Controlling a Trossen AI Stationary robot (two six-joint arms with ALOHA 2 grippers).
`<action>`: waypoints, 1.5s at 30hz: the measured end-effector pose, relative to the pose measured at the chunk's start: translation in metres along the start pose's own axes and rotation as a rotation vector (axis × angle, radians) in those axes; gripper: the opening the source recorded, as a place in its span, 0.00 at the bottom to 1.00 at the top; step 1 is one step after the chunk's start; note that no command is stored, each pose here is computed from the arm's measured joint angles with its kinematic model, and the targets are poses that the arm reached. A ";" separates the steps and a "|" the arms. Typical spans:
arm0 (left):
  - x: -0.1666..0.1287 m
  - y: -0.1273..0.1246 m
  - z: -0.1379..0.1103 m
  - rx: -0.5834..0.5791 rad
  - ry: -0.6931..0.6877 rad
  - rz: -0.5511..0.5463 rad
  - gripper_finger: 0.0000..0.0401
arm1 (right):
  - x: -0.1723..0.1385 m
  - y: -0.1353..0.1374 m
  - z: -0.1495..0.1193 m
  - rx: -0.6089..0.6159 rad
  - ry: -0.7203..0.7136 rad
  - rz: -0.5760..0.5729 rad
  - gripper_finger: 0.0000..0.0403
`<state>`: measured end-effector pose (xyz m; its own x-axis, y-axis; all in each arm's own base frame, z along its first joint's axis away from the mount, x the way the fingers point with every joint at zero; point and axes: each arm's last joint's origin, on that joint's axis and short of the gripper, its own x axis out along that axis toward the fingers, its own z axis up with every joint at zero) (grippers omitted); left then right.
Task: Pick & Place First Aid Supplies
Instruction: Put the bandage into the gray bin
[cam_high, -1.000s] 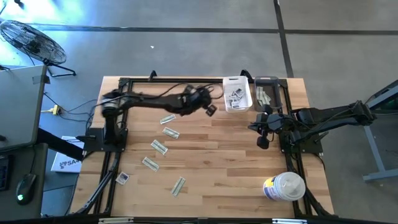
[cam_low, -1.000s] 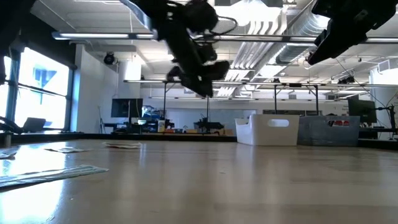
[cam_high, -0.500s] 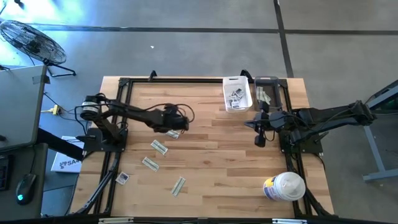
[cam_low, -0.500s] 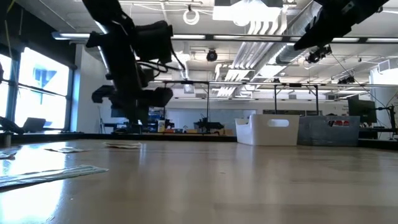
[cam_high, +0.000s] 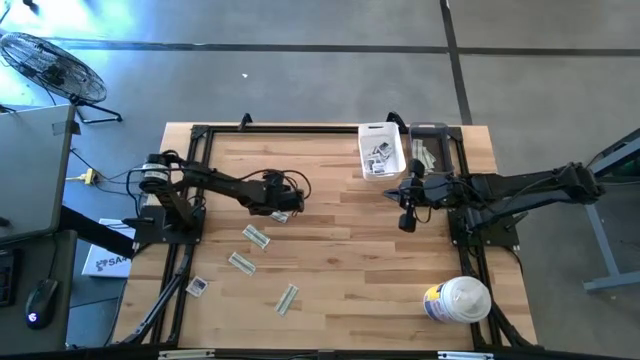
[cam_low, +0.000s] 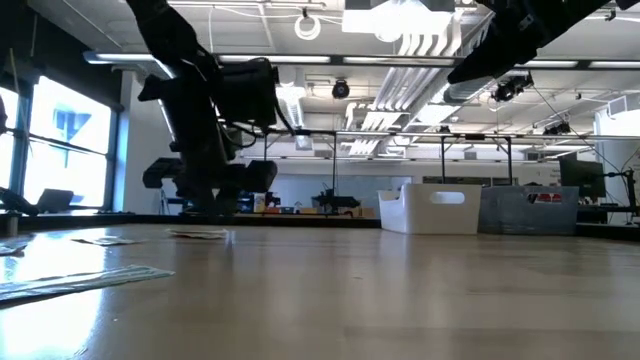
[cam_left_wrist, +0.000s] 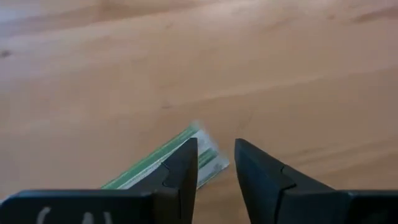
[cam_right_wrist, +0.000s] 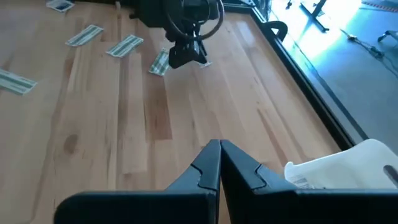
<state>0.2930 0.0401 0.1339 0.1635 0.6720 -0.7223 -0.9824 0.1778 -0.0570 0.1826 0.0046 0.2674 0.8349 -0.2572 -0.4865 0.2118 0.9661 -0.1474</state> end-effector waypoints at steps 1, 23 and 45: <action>0.003 0.001 -0.002 0.005 0.011 0.012 0.26 | 0.002 0.000 0.000 0.003 0.001 0.002 0.01; 0.022 -0.006 -0.009 0.032 -0.002 0.052 0.02 | 0.006 -0.002 0.000 0.015 0.010 0.044 0.01; -0.050 -0.091 0.068 0.451 -0.363 -1.002 0.00 | 0.052 0.015 -0.010 -0.177 0.122 0.132 0.07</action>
<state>0.3800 0.0394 0.2223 0.9390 0.2386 -0.2478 -0.2882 0.9389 -0.1879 0.2239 0.0052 0.2318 0.7797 -0.1395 -0.6104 0.0036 0.9759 -0.2184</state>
